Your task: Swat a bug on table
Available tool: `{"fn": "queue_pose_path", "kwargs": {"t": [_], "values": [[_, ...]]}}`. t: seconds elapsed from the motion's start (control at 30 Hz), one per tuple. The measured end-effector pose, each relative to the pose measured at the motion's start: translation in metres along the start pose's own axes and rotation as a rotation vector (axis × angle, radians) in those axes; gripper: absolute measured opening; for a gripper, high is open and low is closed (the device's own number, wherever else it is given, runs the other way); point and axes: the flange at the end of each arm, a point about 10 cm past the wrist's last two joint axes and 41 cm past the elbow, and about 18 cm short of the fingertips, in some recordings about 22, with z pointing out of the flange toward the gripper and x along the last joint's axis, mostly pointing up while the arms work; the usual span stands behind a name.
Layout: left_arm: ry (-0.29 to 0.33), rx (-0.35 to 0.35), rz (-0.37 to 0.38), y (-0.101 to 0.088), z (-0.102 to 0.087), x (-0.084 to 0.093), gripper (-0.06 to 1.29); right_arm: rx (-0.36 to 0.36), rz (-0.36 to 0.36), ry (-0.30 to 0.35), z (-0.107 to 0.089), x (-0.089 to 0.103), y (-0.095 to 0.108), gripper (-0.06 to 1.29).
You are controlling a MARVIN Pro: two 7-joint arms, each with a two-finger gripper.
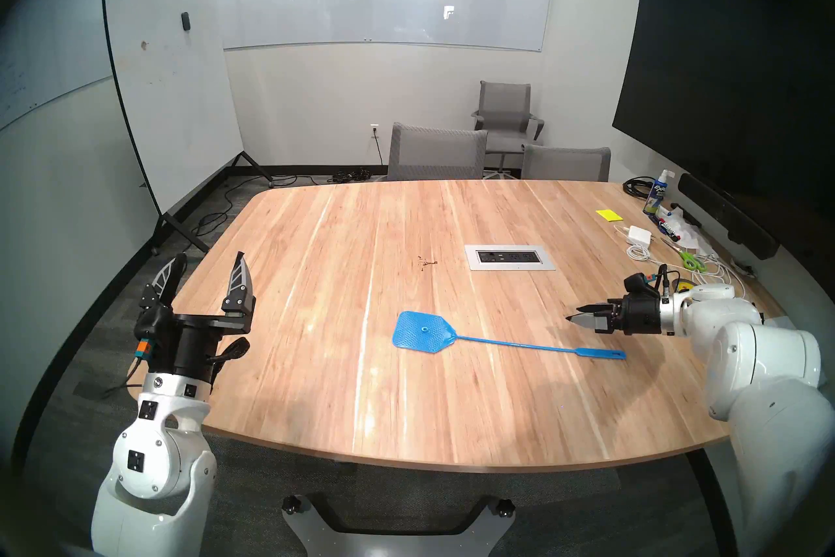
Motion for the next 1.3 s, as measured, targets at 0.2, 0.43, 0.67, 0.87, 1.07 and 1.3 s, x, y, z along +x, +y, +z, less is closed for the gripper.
{"fn": "queue_pose_path", "kwargs": {"t": [0.2,0.43,0.67,0.87,1.07,1.3], "values": [[0.001,0.0,0.0,0.0,0.0,0.0,1.26,0.006,-0.031,0.049,0.004,0.001,-0.001,1.19],[0.002,0.0,0.0,0.0,0.001,0.0,1.26,0.015,-0.074,0.11,0.015,0.005,-0.004,1.19],[0.002,0.0,0.0,0.0,0.001,0.0,1.26,-0.006,-0.111,0.159,0.023,0.003,-0.004,1.19],[0.003,0.0,0.0,0.0,0.001,0.0,1.26,-0.03,-0.129,0.192,0.03,-0.005,-0.004,1.19],[0.003,0.0,0.0,0.0,0.001,0.0,1.26,-0.059,-0.143,0.232,0.035,-0.016,-0.004,1.19],[0.004,0.001,0.0,0.0,0.002,0.0,1.26,-0.092,-0.164,0.278,0.039,-0.023,-0.005,1.19]]}}
